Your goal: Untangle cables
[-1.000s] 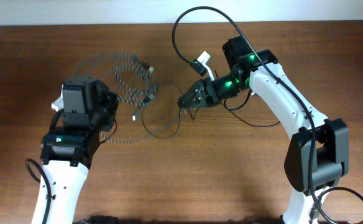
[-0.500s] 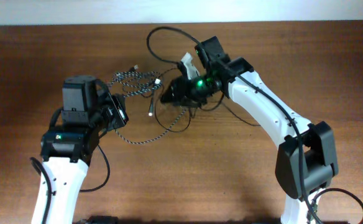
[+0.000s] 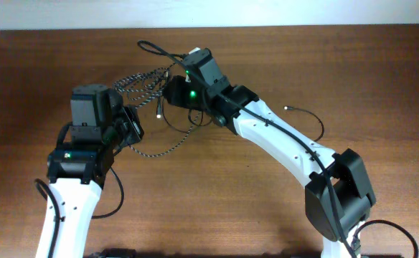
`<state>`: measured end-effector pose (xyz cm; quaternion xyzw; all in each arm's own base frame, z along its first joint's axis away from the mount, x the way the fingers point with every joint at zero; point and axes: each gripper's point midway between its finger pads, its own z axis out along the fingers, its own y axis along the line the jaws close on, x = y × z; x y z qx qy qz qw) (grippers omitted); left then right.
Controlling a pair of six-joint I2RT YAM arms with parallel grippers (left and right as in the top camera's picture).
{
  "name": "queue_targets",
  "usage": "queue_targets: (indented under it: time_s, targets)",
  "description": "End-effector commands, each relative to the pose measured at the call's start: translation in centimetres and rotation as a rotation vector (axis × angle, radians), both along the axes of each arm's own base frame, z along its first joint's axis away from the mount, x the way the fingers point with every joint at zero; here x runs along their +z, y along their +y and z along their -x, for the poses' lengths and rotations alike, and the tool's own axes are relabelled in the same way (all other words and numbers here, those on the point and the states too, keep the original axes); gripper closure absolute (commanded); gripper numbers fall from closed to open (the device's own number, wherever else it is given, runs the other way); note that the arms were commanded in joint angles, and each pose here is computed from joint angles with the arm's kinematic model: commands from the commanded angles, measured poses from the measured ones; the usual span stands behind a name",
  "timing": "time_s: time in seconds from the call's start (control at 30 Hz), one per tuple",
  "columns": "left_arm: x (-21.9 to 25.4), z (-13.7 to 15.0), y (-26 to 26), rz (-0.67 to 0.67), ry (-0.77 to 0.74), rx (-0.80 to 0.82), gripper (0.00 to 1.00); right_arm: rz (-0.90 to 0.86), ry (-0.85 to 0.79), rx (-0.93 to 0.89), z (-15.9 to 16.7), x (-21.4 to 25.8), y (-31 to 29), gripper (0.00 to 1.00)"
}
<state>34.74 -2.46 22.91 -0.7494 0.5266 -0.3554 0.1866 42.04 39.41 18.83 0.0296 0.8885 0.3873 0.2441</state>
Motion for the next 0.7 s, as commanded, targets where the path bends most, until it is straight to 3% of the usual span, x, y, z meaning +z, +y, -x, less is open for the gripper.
queue_targets:
  time_s: [0.0,0.1,0.23,0.27,0.33,0.4,0.47,0.53,0.57,0.6,0.63,0.67]
  targets:
    - [0.1,0.1,-0.7,0.038,0.006,-0.029,1.0,0.004,-0.04,-0.046,-1.3,0.7,-0.7,0.96]
    - [0.0,0.1,-0.4,0.027,0.005,-0.016,1.0,0.163,-0.092,0.055,-1.0,-1.1,-2.7,0.96]
    - [0.2,-0.2,1.5,-0.039,-0.009,0.062,1.0,0.517,0.225,0.182,3.6,-7.7,-14.1,0.96]
    - [0.5,-0.5,1.4,-0.038,-0.024,0.063,1.0,0.48,0.309,0.291,5.8,-7.9,-14.8,0.96]
    - [0.9,-0.9,1.4,-0.035,-0.047,0.062,1.0,0.115,0.286,0.584,9.1,-4.2,-10.1,0.91]
    - [0.8,-0.8,0.8,-0.012,-0.043,0.035,1.0,-0.114,0.112,0.799,10.4,-0.5,-7.3,0.36]
    - [0.7,-0.6,0.6,-0.007,-0.034,0.025,1.0,0.044,0.069,0.734,8.5,-2.6,-8.2,0.07]
    - [0.5,-0.4,0.2,0.005,-0.021,0.01,1.0,0.18,0.101,0.633,7.0,-4.3,-9.6,0.05]
    - [0.2,-0.1,-0.1,0.002,-0.007,-0.02,1.0,0.178,0.083,0.638,6.8,-4.2,-9.5,0.44]
    - [-0.1,0.2,-0.1,-0.002,0.011,-0.026,1.0,0.178,0.037,0.649,6.3,-4.0,-9.2,0.66]
    - [-0.1,0.2,-0.2,0.001,0.011,-0.03,1.0,0.194,-0.07,0.71,5.8,-3.8,-8.7,0.63]
    - [-0.1,0.3,-0.8,0.025,0.011,-0.055,1.0,0.206,-0.176,0.766,5.4,-3.4,-7.9,0.46]
